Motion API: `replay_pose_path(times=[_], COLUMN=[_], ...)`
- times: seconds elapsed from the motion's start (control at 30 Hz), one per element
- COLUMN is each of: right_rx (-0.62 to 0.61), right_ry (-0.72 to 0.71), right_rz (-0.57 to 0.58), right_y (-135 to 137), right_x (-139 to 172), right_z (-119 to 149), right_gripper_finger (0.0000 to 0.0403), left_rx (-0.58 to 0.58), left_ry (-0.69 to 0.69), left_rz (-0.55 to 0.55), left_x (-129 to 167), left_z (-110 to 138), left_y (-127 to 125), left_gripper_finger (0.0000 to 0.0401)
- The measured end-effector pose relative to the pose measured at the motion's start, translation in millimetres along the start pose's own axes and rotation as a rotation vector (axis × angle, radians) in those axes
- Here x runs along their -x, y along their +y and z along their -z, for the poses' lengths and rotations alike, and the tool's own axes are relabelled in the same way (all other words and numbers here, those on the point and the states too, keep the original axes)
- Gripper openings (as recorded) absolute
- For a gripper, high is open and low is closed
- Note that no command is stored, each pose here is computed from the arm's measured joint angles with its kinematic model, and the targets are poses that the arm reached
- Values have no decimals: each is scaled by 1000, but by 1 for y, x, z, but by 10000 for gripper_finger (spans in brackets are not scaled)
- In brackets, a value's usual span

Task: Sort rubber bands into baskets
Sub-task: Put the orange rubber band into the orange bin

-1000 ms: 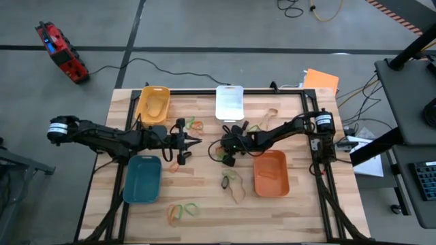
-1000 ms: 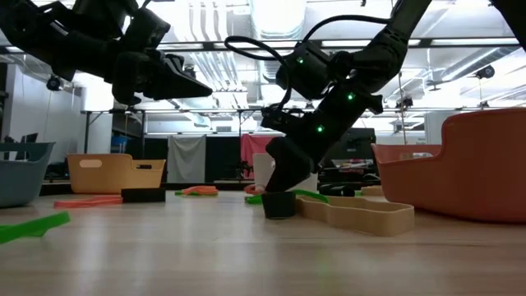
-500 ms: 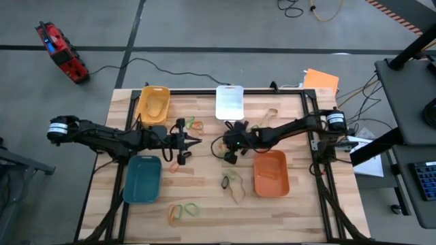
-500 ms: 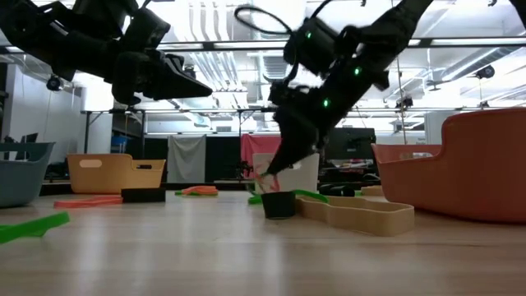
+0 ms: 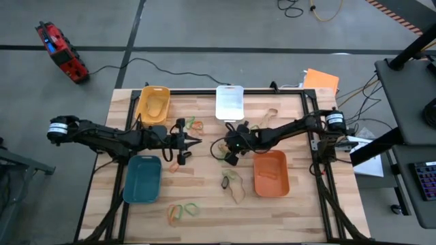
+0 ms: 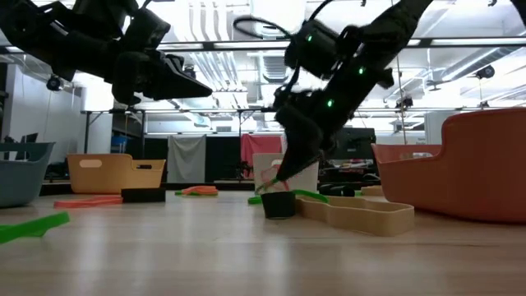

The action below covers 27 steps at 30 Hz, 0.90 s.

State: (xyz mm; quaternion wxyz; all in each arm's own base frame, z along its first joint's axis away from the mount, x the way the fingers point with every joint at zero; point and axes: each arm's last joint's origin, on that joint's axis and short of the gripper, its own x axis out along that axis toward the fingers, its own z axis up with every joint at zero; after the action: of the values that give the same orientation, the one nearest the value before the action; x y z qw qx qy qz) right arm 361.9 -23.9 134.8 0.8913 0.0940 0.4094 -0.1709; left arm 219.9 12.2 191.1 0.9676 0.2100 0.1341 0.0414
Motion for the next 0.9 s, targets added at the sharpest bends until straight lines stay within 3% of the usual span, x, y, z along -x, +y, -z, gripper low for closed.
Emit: replay_pose_path(times=[0.23,0.5,0.67,0.9], right_rx=[-7,-17,-21,-105], right_ry=[48,1,-14,31], right_rz=[54,145,135,24], right_y=[-1,-5,-5,-2], right_x=[-16,-7,2,2], right_z=[12,6,1,3], right_gripper_finger=[60,147,184,203], left_rx=[0,0,0,0], left_ry=[-1,-1,0,4], left_rz=[0,0,1,2], left_x=[0,0,0,0], left_z=[0,0,0,0], left_y=[0,0,0,0], left_gripper_finger=[0,0,0,0])
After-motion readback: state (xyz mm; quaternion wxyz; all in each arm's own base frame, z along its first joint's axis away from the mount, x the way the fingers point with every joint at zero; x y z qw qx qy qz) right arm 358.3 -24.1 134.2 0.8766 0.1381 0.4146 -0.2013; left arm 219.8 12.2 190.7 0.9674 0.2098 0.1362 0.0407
